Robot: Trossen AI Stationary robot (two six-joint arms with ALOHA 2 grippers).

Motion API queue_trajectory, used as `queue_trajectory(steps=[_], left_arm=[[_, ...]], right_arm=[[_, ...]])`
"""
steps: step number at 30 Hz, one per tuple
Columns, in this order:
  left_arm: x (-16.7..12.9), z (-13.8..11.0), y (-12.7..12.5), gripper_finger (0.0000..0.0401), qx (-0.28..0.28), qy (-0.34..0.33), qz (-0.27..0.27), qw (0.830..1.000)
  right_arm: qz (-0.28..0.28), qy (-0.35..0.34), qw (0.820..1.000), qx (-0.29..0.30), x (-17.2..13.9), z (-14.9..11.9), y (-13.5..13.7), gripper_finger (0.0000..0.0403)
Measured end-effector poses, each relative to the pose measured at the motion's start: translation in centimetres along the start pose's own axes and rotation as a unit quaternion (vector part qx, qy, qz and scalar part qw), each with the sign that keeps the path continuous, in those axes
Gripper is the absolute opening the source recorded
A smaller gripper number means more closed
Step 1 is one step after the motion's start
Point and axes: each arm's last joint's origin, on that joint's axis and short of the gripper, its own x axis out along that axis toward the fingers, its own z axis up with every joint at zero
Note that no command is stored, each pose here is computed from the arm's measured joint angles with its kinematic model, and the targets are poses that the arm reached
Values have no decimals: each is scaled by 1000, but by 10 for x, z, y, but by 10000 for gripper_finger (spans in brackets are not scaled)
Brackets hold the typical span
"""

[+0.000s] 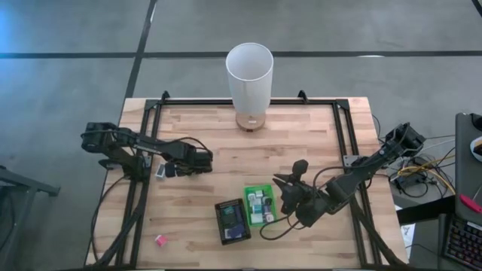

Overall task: Pick & Place Office items
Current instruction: Put the green charger adapter into the green bin

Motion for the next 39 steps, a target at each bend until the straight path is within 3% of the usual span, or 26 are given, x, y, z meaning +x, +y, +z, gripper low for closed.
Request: queue_trajectory(steps=[7,18,27,35,39], left_arm=[[0,0,0,133,9,-2,0,1000],[-1,1,0,133,72,-7,-6,997],[-25,1,-6,133,86,-20,-50,995],[-48,-10,-14,133,106,-16,-103,989],[-58,-25,-26,133,137,-21,-169,976]], right_arm=[[0,0,1000,0,0,0,0,68],[0,0,1000,-1,0,0,0,68],[-4,-1,1000,-7,0,0,0,68],[-83,-8,996,-14,-1,1,-5,68],[-145,-15,989,-1,-2,1,-8,68]])
